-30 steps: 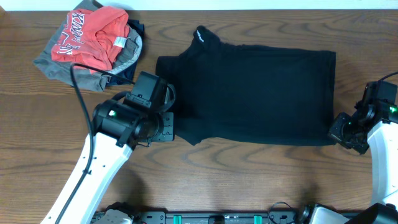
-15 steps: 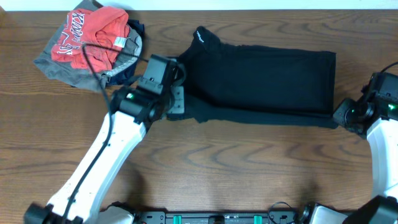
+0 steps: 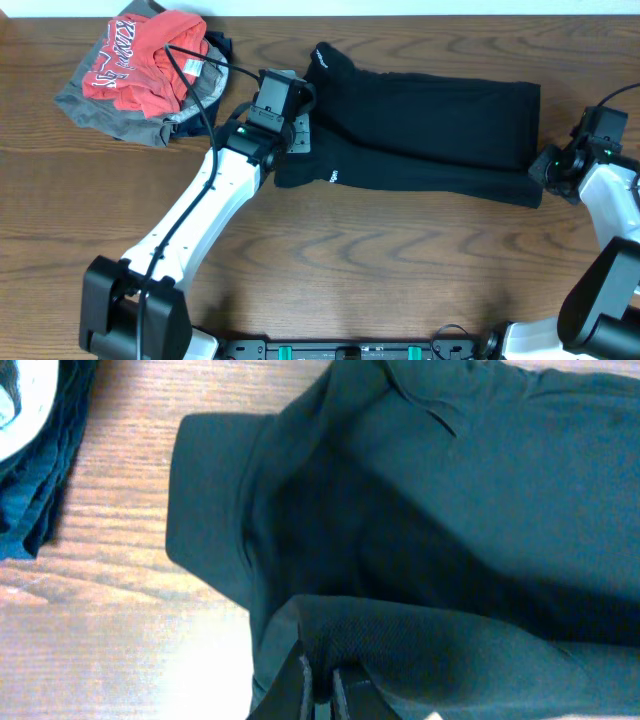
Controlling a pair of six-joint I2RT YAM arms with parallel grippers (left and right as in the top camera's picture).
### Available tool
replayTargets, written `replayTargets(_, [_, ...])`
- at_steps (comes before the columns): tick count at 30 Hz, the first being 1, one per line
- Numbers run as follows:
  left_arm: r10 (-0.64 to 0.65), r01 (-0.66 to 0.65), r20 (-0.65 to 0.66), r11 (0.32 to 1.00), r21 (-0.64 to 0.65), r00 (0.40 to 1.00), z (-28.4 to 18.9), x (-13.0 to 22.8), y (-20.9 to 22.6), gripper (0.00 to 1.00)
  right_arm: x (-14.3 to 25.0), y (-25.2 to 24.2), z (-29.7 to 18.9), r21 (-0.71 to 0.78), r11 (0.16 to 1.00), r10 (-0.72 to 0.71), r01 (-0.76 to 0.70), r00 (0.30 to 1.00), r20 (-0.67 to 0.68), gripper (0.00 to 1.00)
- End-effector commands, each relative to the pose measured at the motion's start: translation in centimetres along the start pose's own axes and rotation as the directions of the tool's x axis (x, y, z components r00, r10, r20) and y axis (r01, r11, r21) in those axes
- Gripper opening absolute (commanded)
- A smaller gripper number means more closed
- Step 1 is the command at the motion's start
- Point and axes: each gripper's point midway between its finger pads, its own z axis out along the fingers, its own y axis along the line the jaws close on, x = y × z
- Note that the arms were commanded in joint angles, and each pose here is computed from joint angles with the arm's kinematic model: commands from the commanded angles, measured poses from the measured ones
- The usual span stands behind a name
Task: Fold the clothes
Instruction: 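Fold the bottom hem up toward the collar with both grippers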
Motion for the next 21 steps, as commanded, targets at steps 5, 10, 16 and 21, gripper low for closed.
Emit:
replayTargets(5, [0.004,-0.003,0.036,0.999,-0.043,0.999,2.9,-1.2,0.4,0.06,-2.0,0.5,1.3,-0.025,1.000,-0.014,0.016,0.998,0.056,0.01])
replayTargets(10, [0.005,-0.003,0.054,0.999,-0.036,0.999,5.2,-1.5,0.0,0.06,-2.5,0.7,2.0,-0.031,0.999,-0.014,0.016,0.997,0.073,0.01])
replayTargets(16, [0.014,-0.012,0.088,0.999,-0.030,0.996,7.1,-2.1,-0.4,0.06,-2.6,1.3,3.4,-0.042,0.999,-0.025,0.029,0.997,0.074,0.01])
replayTargets(21, [0.013,-0.006,0.113,0.998,-0.066,0.994,7.8,-2.5,0.1,0.06,-2.4,2.3,4.6,-0.053,0.996,-0.062,0.066,0.995,0.075,0.01])
